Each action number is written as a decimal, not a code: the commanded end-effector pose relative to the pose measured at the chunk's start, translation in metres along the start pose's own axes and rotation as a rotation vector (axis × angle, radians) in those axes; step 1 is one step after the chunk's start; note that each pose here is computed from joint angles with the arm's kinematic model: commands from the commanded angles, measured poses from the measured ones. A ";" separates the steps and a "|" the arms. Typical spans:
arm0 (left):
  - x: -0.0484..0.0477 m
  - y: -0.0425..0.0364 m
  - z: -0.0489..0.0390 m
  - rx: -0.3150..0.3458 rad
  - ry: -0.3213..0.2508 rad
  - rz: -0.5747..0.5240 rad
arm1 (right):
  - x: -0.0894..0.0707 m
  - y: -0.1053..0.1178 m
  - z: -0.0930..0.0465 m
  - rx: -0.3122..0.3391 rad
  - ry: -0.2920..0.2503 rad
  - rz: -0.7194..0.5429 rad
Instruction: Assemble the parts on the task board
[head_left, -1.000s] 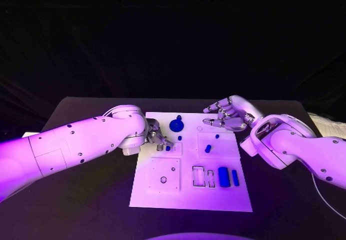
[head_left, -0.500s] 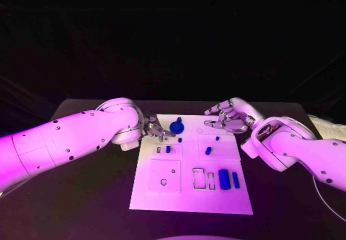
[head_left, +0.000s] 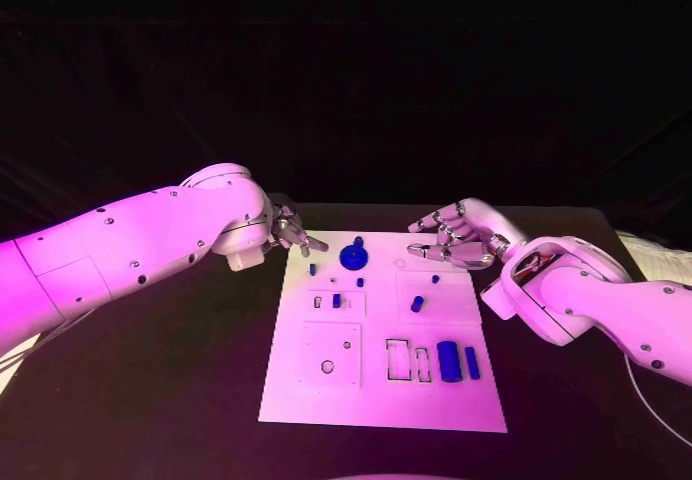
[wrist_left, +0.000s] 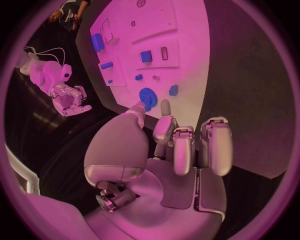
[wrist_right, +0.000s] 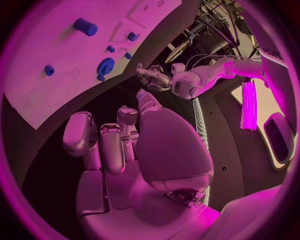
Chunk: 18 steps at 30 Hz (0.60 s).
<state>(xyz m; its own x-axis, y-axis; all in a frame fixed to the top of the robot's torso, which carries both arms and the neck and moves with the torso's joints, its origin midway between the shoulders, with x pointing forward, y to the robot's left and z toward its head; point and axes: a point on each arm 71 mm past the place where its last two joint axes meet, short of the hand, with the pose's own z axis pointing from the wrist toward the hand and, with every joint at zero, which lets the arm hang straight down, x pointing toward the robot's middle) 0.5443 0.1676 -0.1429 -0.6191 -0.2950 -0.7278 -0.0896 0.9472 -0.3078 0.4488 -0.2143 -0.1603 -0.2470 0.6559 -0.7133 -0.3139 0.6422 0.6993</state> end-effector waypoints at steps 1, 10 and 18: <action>-0.0012 -0.0006 0.0062 -0.040 0.041 0.084 | 0.002 0.001 0.000 -0.007 0.009 0.000; -0.0031 -0.0018 0.0236 -0.093 0.052 0.156 | 0.003 0.002 0.001 -0.011 0.012 0.001; 0.0015 -0.0046 0.0334 -0.106 0.075 0.181 | 0.004 0.002 0.002 -0.012 0.013 0.001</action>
<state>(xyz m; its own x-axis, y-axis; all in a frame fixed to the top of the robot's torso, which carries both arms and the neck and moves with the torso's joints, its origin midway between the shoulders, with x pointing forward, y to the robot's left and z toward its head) 0.5703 0.1600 -0.1615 -0.6674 -0.1623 -0.7268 -0.0821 0.9860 -0.1448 0.4493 -0.2109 -0.1610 -0.2519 0.6573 -0.7103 -0.3159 0.6379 0.7024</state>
